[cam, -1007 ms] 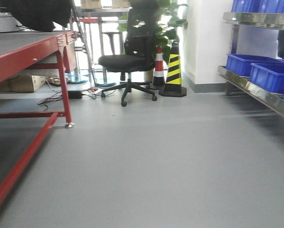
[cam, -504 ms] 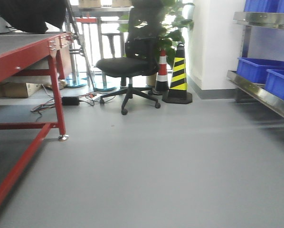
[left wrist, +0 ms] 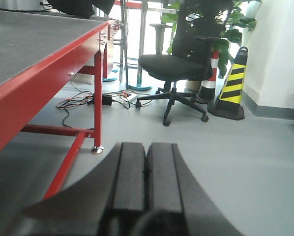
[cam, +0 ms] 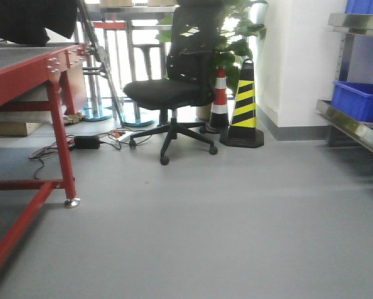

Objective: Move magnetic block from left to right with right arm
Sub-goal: 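Drive the base away from the first table holding the cube, then turn the base past the black chair and cones, then drive up to the second table near the grey crates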

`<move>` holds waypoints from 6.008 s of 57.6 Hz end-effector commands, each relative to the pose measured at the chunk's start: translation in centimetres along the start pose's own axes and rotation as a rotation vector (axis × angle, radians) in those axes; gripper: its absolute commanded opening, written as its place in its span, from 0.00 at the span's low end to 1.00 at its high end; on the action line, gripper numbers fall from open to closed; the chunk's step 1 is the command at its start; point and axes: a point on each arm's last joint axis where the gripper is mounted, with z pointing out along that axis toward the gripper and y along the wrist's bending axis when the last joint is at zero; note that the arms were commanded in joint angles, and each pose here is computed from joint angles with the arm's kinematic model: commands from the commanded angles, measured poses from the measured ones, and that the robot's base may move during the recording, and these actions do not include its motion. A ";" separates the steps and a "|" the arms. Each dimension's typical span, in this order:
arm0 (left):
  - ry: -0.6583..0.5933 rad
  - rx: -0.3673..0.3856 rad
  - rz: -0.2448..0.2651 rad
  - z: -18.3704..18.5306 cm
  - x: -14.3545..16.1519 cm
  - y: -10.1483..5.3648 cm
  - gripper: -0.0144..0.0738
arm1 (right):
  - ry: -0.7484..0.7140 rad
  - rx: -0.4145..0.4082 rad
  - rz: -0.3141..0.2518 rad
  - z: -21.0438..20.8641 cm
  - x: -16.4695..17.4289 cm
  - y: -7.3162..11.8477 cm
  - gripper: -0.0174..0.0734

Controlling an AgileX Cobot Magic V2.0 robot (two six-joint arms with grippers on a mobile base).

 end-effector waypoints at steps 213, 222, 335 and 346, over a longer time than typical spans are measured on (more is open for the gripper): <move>-0.084 0.003 -0.005 -0.1 -0.5 0.0 0.03 | -0.110 0.007 -0.008 -0.1 -1.7 0.0 0.46; -0.084 0.003 -0.005 -0.1 -0.5 0.0 0.03 | -0.110 0.007 -0.008 -0.1 -1.7 0.0 0.46; -0.084 0.003 -0.005 -0.1 -0.5 0.0 0.03 | -0.110 0.007 -0.008 -0.1 -1.7 0.0 0.46; -0.084 0.003 -0.005 -0.1 -0.5 0.0 0.03 | -0.110 0.007 -0.008 -0.1 -1.7 0.0 0.46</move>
